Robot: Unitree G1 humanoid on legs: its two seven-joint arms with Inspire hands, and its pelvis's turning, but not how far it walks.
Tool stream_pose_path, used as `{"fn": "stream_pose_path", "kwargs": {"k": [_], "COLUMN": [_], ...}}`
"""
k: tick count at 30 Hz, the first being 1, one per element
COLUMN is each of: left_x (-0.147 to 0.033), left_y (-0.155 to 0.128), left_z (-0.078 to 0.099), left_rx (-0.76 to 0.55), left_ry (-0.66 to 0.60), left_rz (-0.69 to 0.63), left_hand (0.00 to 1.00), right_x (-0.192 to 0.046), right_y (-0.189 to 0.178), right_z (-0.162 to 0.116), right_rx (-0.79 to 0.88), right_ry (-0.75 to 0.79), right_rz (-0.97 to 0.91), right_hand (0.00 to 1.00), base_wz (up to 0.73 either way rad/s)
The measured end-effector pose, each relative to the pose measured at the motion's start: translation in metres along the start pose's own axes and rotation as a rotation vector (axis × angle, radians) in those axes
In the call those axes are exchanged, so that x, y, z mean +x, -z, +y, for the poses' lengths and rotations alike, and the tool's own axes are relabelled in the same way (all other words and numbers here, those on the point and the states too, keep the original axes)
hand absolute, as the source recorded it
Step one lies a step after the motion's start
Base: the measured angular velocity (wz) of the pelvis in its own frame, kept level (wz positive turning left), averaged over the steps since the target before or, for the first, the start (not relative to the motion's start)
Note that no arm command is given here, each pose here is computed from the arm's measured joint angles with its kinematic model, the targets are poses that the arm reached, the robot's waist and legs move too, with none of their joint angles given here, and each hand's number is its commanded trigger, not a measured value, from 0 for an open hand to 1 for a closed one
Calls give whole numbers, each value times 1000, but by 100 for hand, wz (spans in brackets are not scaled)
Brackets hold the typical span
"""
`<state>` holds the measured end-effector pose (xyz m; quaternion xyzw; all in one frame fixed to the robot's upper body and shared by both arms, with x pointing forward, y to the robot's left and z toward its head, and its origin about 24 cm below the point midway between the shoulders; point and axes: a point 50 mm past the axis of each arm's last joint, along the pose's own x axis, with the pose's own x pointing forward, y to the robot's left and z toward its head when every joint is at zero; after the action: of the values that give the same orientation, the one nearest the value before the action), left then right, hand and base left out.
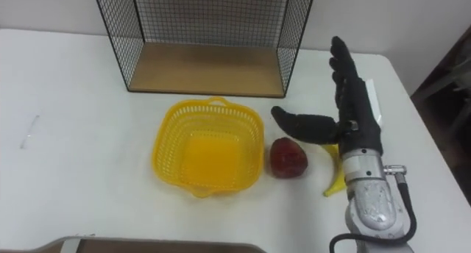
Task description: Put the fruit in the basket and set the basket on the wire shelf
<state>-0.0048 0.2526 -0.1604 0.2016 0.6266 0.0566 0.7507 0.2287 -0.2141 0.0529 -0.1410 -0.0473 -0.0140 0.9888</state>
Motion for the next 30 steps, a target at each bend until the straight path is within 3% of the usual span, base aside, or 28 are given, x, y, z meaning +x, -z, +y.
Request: {"fn": "stream_pose_path", "kwargs": {"k": [10,30], "left_x": [1,3], "left_y": [-5,-14], "left_z": [0,1], "left_rx": [24,31], "left_ry": [5,6], "left_rz": [-12,-25], "left_hand": [0,0], "right_x": [-4,-21], "right_y": [17,35], "right_z": [14,19], "right_rx": [-67,-48], "right_ry": [-176,-238], "right_rz": [108,197], "right_hand": [0,0], "base_wz": [0,0]}}
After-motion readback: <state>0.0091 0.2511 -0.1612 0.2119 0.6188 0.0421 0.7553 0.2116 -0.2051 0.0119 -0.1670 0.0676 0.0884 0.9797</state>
